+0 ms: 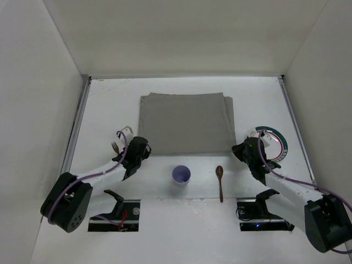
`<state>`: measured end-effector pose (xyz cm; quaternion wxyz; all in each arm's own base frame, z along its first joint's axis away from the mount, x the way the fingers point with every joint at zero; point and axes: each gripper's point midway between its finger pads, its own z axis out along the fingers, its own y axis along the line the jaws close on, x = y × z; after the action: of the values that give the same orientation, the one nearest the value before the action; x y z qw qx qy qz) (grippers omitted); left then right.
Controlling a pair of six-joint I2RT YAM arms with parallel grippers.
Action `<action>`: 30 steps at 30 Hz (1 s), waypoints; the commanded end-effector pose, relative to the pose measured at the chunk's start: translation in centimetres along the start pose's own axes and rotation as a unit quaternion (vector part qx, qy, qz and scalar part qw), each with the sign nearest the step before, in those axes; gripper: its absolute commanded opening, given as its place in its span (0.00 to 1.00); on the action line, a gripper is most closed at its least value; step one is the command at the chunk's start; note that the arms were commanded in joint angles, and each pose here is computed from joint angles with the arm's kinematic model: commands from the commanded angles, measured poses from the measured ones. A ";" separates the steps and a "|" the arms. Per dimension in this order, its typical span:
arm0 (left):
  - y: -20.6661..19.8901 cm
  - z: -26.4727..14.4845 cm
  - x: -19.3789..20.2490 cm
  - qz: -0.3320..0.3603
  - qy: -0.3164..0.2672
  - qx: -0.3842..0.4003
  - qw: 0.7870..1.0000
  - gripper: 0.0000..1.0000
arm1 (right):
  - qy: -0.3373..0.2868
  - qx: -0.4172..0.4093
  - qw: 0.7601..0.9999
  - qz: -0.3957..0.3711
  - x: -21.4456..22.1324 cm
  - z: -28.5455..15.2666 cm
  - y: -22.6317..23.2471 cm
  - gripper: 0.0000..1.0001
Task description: Set the dinner table for one person
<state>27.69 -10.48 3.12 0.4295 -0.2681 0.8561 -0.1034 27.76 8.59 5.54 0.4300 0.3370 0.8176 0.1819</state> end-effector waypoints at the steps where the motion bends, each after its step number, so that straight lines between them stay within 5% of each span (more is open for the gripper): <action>1: 1.9 -0.7 0.1 0.015 -0.005 -0.032 0.999 0.06 | -0.017 0.025 1.000 -0.001 -0.7 -0.8 -1.4 0.05; 15: 3.9 -2.9 1.7 0.021 0.007 -0.061 0.998 0.03 | -0.011 0.038 0.999 -0.003 -0.3 -3.0 -2.8 0.06; 19: 4.7 -2.9 1.8 0.008 -0.002 -0.075 0.997 0.05 | -0.005 0.044 0.999 -0.002 0.3 -2.7 -2.8 0.19; 24: 3.9 -3.5 0.7 0.009 -0.025 -0.059 0.998 0.32 | -0.015 0.043 0.999 -0.015 -0.3 -2.7 -2.3 0.49; 26: 3.2 -4.1 -0.1 0.002 -0.037 -0.039 0.999 0.47 | -0.027 0.036 0.999 -0.016 -1.0 -2.9 -1.7 0.55; 30: 0.9 -6.1 -3.0 -0.005 -0.088 0.010 0.996 0.57 | -0.049 0.025 0.998 -0.033 -2.9 -3.3 -0.6 0.62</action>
<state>23.66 -9.08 6.10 0.4649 -0.2810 0.8341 -0.0955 24.34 6.64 5.38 0.4245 0.3357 0.8305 0.1318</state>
